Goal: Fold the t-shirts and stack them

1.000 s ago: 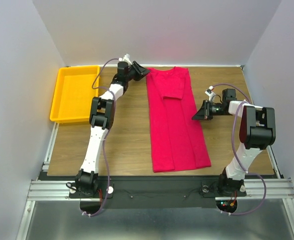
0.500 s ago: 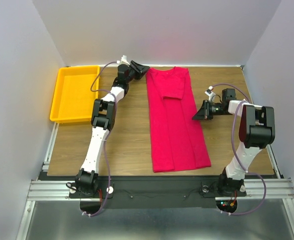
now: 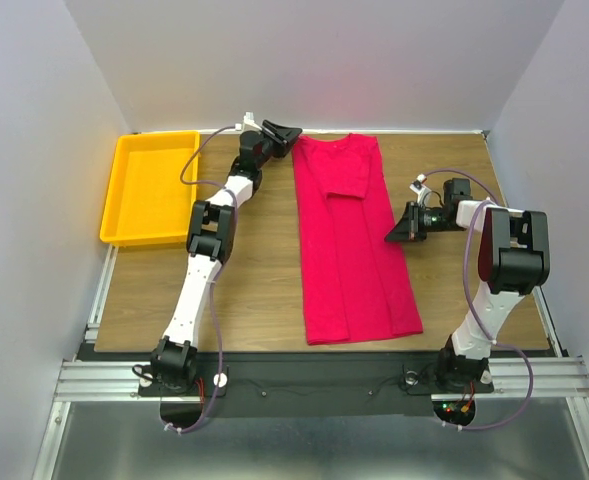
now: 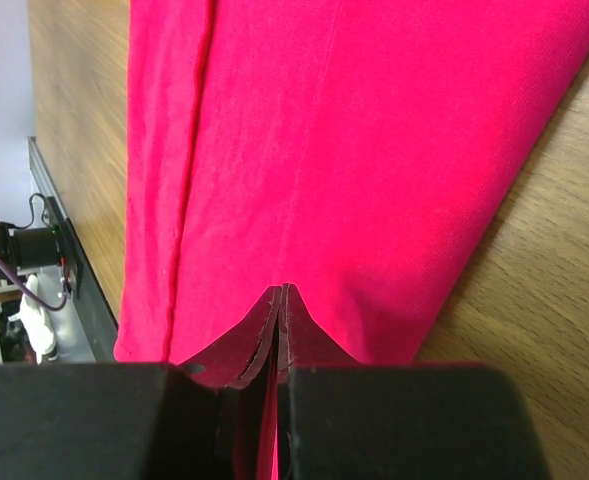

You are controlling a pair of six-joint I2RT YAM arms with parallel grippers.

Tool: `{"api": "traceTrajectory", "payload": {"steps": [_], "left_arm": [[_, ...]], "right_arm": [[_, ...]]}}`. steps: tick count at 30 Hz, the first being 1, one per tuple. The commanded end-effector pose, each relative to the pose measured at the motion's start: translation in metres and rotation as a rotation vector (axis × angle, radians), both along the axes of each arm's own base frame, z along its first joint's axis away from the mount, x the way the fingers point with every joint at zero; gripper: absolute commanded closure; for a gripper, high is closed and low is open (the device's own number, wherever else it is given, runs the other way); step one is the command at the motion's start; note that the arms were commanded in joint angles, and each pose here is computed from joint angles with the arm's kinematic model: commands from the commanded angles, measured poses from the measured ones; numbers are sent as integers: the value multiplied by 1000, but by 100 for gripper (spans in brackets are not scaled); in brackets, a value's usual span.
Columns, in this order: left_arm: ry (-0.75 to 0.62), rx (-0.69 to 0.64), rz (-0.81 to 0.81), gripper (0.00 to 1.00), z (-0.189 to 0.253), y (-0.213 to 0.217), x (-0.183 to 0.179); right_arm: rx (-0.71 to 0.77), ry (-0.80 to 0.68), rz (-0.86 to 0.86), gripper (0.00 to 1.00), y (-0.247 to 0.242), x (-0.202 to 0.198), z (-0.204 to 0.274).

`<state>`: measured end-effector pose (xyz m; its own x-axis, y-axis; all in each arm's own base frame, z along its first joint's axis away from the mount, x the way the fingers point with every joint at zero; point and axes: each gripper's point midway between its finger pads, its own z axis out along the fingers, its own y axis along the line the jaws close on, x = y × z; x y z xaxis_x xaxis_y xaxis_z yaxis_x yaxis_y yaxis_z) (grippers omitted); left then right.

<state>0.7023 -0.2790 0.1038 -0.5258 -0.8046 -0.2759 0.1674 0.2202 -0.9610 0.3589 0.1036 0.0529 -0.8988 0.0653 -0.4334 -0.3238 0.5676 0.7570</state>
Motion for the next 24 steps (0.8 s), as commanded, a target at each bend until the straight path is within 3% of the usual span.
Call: {"api": "traceTrajectory", "payload": {"steps": [1,16,22,24], "left_arm": [[-45,-47,3,47,29,-14,0],[72,-25,196,44,11,14,21],[24,-72,133,44,24,7,16],[-39,-63,73,43,46,1,9]], "right_arm": [[-19,-66,9,96,-2,13,12],[-49,-84,2,96,-5,15,15],[-68,-98,5,96,-7,15,15],[-84,-130,20,95,-9,15,19]]}}
